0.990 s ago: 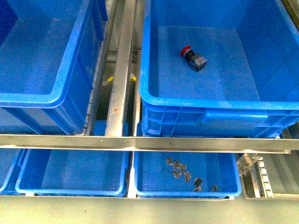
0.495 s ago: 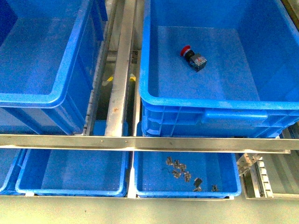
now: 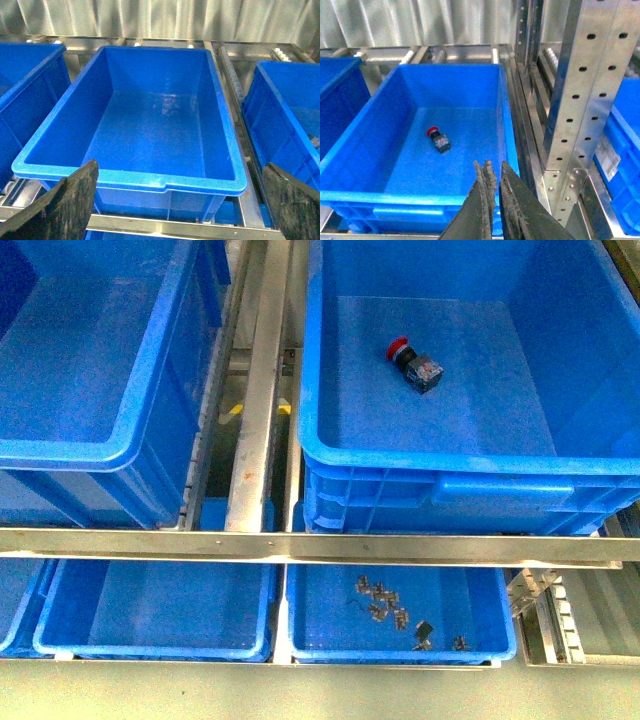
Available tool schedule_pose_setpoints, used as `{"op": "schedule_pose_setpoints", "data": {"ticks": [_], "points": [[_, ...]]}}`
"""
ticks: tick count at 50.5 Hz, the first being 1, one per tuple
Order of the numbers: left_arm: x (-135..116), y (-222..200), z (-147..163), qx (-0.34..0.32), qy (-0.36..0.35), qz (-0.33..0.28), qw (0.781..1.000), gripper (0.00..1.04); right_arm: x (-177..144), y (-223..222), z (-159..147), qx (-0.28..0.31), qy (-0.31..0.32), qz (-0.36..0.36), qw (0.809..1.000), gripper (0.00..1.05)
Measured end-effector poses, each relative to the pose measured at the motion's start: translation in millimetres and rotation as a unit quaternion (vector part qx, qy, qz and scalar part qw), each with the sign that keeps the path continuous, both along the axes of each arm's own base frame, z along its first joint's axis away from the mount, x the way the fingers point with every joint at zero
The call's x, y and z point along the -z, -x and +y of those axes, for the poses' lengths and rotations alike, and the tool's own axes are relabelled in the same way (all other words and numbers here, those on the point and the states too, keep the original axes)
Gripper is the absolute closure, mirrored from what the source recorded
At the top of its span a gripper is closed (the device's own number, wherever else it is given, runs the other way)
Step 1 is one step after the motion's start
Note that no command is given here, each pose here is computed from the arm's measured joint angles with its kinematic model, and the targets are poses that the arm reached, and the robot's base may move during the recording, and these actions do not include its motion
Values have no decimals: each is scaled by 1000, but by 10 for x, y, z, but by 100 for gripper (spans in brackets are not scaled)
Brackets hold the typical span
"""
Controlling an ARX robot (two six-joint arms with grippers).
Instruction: Pick red and yellow buttons and place in box
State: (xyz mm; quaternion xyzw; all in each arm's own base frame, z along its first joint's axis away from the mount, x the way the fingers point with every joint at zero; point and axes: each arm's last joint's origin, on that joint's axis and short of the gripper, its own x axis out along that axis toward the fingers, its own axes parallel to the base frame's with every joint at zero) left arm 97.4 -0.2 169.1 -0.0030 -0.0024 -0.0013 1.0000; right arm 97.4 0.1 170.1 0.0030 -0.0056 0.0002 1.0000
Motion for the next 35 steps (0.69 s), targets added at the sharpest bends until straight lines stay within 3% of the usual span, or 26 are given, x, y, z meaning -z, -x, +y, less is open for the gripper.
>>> {"op": "schedule_pose_setpoints", "data": {"ticks": [18,23,28,35], "points": [[0,0,0,0,0,0,1000,8,-4,8,0,0,1,-3,1000,100],[0,0,0,0,0,0,1000,8,-5,8,0,0,1,-4,1000,76],[0,0,0,0,0,0,1000,8,-4,8,0,0,1,-3,1000,59],[0,0,0,0,0,0,1000,8,-4,8,0,0,1,-3,1000,24]]}}
